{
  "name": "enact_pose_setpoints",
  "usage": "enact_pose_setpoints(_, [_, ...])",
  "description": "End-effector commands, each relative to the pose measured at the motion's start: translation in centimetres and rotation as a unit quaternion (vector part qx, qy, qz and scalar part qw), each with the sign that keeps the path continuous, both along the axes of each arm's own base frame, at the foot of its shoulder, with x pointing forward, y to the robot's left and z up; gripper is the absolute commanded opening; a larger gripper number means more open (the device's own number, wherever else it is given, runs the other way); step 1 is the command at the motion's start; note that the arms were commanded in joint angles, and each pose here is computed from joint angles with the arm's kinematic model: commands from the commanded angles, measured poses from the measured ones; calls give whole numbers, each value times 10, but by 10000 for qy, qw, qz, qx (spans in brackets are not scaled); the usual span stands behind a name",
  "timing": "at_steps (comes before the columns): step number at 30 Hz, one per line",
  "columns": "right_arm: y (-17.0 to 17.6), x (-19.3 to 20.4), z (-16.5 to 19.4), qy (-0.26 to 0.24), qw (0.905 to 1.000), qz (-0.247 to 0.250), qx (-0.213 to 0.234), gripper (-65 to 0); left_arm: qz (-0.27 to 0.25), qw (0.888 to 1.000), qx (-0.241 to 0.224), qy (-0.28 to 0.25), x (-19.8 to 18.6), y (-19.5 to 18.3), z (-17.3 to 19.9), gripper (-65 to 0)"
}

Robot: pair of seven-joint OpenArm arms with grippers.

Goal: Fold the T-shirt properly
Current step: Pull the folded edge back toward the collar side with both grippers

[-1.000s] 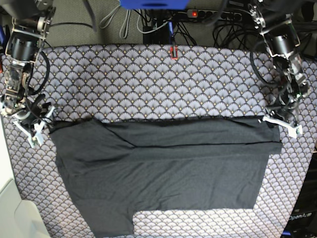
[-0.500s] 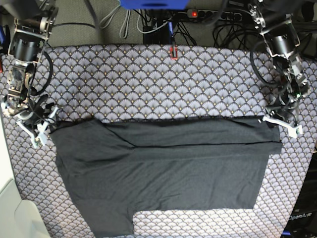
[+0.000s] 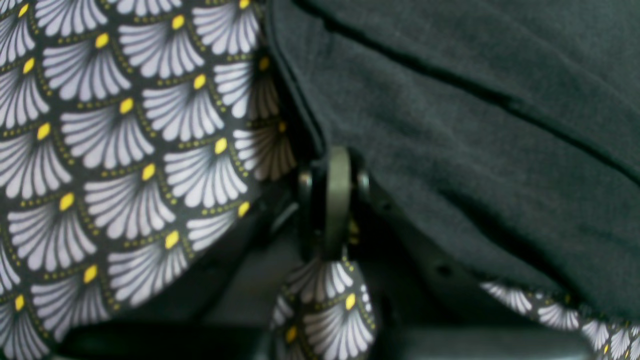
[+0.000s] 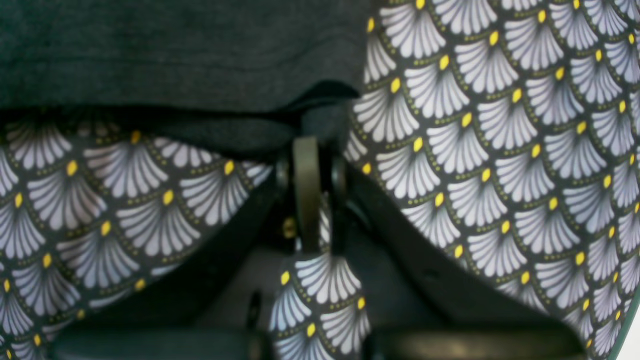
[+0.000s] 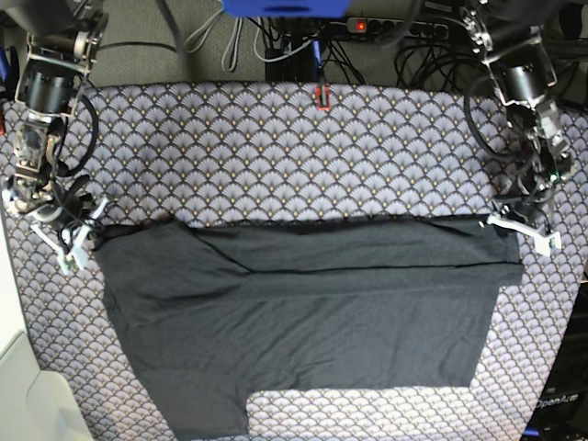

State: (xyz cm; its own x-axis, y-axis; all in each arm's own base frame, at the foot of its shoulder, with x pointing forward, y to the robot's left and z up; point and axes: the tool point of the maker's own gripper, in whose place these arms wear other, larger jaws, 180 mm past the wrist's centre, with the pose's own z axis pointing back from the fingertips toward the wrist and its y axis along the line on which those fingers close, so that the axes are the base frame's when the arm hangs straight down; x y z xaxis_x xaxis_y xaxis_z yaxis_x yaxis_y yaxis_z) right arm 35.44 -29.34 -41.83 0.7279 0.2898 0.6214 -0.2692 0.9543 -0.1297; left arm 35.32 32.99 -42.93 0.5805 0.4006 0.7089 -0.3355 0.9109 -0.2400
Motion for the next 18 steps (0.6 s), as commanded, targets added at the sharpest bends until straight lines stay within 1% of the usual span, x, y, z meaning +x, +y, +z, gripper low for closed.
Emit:
enact_pose_setpoints(1, [-9, 12, 18, -248, 9997, -33, -82, -637, -47, 9991, 152, 386, -9, 13, -2, -645])
enact_pose_setpoints(3, [-11, 14, 25, -353, 9993, -18, -148, -637, -78, 9982, 101, 580, -13, 15, -3, -645])
enact_pose_setpoints(4, [-13, 11, 27, -360, 9991, -7, -209, -637, -96, 9981, 148, 586, -13, 18, 2, -645])
enact_pose_setpoints(6, [-19, 3, 33, -366, 9984, 48, -424, -637, -159, 9981, 310, 517, -11, 22, 16, -645])
enact_pose_setpoints(10, [-17, -7, 52, -511, 9956, 194, -757, -637, -354, 9954, 703, 551, -26, 26, 35, -645])
enact_pose_setpoints(13, [-25, -22, 65, -615, 9935, 67, -952, -637, -466, 9928, 854, 705, -38, 27, 42, -645])
enact_pose_setpoints(15, [-25, -32, 68, -602, 9929, 11, -1022, -637, -526, 9909, 896, 853, -47, 26, 41, -645])
enact_pose_setpoints(18, [-34, -53, 74, -610, 9911, -143, -1176, -637, -617, 9884, 994, 971, -59, 23, 41, -645])
